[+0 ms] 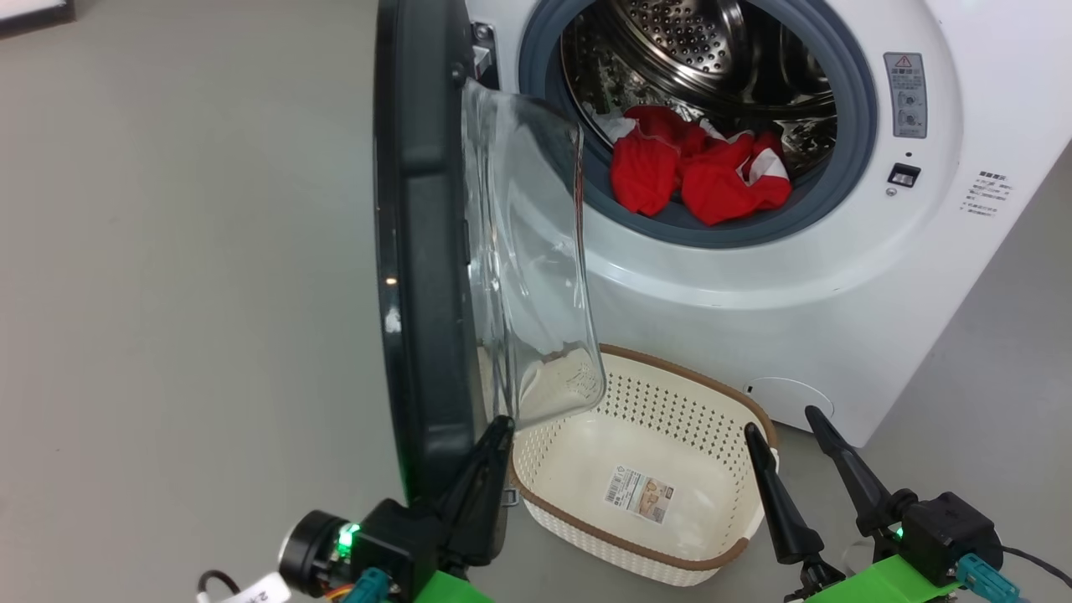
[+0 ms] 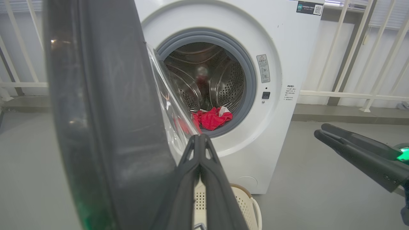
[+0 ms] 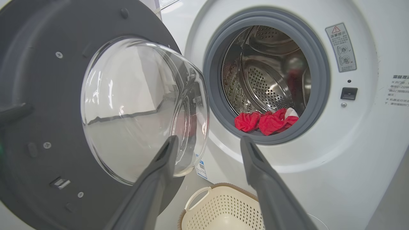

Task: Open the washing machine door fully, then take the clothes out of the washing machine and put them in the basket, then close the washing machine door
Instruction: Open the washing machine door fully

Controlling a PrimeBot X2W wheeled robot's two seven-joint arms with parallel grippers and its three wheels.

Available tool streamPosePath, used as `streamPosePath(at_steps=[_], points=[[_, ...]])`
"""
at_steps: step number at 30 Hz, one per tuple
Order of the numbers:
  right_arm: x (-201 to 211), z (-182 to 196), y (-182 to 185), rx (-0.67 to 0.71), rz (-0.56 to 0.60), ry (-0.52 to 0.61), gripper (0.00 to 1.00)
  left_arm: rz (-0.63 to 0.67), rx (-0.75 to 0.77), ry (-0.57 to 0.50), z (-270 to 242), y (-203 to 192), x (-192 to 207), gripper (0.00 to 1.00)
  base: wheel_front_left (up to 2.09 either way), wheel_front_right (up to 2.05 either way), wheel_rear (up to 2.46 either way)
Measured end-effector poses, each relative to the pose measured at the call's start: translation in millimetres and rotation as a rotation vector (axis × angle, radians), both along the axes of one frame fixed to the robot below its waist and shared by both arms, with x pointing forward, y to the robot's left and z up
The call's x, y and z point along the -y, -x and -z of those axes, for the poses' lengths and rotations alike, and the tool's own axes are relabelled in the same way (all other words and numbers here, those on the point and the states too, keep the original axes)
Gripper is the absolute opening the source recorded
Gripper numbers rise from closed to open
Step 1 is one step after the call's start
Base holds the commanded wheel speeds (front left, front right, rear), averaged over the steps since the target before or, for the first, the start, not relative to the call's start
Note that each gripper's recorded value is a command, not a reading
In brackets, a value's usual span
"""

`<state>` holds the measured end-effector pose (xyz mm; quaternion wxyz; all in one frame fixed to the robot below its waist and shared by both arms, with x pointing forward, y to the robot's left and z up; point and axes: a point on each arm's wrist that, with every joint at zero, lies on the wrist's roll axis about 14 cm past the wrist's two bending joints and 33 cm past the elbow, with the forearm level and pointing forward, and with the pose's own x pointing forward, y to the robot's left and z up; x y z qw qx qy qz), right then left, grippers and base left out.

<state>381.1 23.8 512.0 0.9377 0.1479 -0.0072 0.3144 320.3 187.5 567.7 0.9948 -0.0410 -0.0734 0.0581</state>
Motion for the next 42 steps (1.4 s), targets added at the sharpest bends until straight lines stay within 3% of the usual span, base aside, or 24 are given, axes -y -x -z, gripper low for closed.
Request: streamPosePath(at_steps=[21, 42], points=[[-15, 6, -3, -0.018, -0.046, 0.007, 1.0, -0.323, -0.064, -0.012, 23, 37, -88, 0.0, 0.0, 0.0, 0.0], [-16, 19, -10, -0.055, -0.059, 0.057, 1.0, -0.507, -0.092, -0.011, 42, 49, -141, 0.0, 0.0, 0.0, 0.0]])
